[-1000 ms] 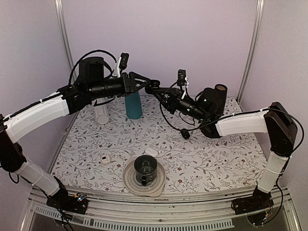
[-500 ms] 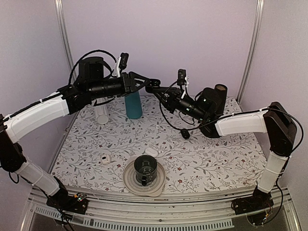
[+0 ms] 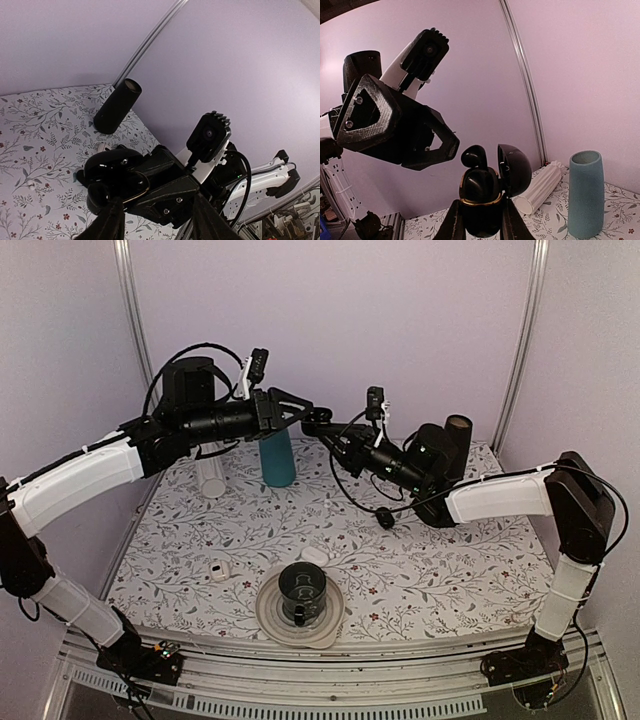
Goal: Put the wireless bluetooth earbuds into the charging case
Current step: Adjust the left earbud in the left side groove of the charging case.
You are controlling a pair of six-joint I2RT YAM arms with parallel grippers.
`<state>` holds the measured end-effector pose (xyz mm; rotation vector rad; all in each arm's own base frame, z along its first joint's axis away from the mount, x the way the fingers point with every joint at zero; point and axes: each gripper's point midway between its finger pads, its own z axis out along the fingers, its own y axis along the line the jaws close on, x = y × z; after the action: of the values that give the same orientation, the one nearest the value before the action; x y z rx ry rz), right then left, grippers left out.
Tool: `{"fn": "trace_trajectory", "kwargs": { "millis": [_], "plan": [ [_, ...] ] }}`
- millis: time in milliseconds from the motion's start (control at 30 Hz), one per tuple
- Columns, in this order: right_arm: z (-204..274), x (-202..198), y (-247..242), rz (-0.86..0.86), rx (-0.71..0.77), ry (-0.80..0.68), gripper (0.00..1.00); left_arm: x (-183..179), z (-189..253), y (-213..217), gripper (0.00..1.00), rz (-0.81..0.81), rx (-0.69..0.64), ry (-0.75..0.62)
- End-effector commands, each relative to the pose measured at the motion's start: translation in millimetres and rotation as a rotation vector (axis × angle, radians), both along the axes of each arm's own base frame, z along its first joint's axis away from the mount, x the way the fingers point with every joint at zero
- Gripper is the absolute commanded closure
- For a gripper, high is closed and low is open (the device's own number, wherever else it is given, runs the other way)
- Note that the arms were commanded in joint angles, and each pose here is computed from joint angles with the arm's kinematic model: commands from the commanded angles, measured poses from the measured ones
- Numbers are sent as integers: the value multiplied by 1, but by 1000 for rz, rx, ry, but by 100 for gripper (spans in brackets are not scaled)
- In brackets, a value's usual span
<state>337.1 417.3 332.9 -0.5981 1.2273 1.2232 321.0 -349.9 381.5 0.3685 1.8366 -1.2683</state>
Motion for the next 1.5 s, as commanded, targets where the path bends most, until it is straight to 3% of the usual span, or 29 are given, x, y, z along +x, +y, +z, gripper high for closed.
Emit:
{"fn": "trace_trajectory", "kwargs": {
  "millis": [0,267,600,1033,1467],
  "plan": [
    [6,-1,4,3,8,-25,98,-4,24,6,53,23,-33,-50],
    [8,-9,3,1,-4,-47,97,10,18,39,50,158,109,-114],
    [20,-20,1,-49,-31,-162,98,-11,3,34,49,47,230,-294],
    [35,-42,2,-32,-25,-262,98,-23,-9,39,31,28,283,-535],
    [40,-60,3,-5,-35,-329,98,-46,1,28,40,-53,293,-809]
  ]
}}
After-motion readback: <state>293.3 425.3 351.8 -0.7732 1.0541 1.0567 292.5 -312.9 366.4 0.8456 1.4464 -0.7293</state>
